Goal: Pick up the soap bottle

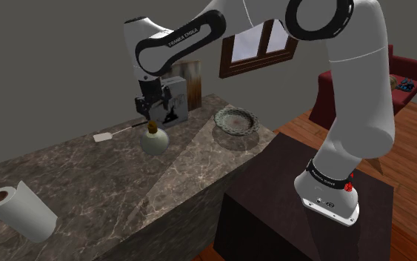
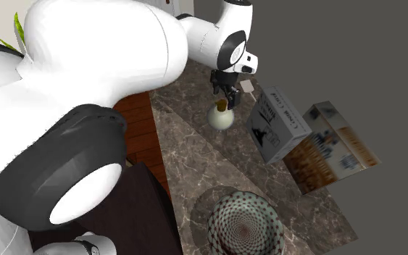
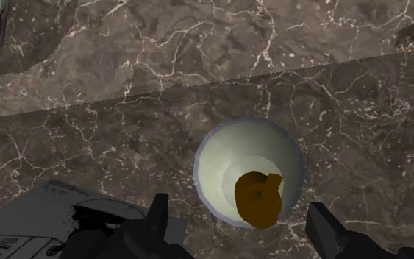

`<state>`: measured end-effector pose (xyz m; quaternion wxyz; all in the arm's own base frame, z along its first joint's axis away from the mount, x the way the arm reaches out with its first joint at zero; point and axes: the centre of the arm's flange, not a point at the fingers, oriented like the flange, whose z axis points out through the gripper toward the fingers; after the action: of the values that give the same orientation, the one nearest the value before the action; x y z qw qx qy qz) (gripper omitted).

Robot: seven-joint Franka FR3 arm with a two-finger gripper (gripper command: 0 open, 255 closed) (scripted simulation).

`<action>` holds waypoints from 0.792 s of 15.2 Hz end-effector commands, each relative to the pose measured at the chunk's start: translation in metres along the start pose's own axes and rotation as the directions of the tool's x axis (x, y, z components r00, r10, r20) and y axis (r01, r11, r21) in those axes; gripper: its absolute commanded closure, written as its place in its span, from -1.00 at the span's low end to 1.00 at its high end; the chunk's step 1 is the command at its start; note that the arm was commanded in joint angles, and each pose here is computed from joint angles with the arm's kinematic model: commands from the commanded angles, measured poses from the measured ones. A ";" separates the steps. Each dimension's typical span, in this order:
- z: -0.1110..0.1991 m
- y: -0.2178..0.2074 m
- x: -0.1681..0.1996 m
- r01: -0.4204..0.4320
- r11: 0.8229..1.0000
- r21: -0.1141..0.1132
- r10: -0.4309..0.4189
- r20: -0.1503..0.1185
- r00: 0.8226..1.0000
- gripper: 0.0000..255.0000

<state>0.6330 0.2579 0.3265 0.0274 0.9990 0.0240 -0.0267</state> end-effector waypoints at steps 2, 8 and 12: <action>0.023 -0.023 0.027 -0.001 1.000 -0.001 0.001 0.013 1.000 -1.00; 0.050 -0.025 0.029 -0.001 1.000 -0.001 0.001 0.013 1.000 -1.00; 0.064 -0.026 0.030 -0.001 1.000 -0.001 0.001 0.013 1.000 -1.00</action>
<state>0.6582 0.2816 0.2621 0.0281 0.9988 0.0232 -0.0334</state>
